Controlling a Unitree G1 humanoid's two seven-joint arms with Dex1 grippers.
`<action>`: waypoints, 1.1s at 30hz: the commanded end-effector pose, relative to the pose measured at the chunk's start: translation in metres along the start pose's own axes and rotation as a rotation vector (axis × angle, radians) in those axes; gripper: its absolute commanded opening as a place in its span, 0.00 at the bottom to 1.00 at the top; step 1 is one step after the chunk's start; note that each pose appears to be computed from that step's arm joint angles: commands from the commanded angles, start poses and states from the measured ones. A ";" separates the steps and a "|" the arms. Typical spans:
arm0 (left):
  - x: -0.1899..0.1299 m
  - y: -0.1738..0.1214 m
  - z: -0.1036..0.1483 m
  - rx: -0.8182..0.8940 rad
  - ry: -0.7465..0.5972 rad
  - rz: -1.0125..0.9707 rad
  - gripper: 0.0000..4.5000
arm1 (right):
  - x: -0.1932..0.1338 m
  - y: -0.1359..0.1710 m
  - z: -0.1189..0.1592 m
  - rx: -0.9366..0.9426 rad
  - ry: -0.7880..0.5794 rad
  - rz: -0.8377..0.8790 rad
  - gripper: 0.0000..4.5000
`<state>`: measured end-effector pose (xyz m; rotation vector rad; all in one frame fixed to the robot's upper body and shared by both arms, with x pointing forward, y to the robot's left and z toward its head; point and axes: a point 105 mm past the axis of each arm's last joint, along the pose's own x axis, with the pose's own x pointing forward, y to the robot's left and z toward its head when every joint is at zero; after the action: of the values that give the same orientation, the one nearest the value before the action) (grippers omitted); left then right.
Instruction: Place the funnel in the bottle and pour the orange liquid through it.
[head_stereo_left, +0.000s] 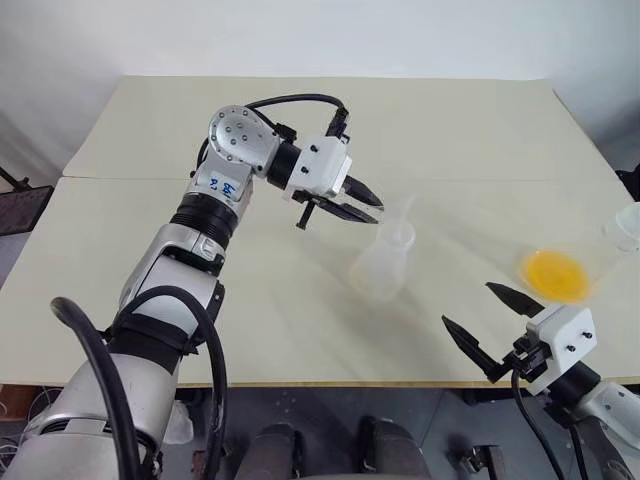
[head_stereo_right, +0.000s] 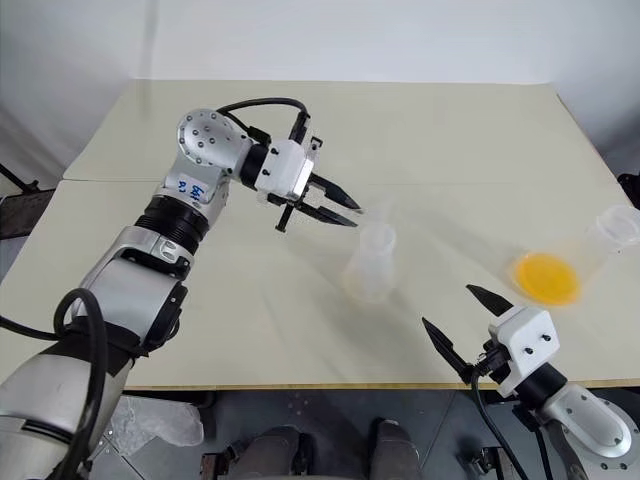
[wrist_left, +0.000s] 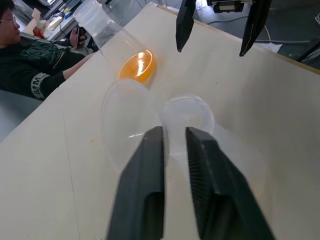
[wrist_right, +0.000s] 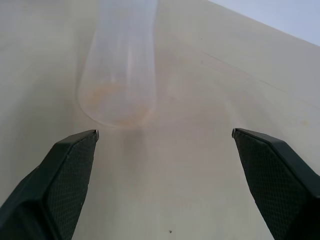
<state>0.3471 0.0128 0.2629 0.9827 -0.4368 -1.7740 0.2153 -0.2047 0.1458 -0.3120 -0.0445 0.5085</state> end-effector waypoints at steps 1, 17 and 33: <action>-0.001 0.003 0.023 0.093 -0.027 -0.105 0.48 | -0.003 -0.002 0.012 -0.044 -0.041 -0.015 1.00; -0.027 0.016 0.040 -0.054 -0.205 0.056 0.99 | -0.012 -0.010 0.012 -0.049 -0.022 -0.054 1.00; -0.070 -0.087 -0.049 -0.579 -0.177 0.492 0.99 | -0.074 -0.039 -0.005 0.072 0.047 -0.544 1.00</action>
<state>0.3473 0.1178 0.1918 0.2330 -0.1787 -1.4214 0.1766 -0.2723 0.1420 -0.1979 -0.0164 0.0034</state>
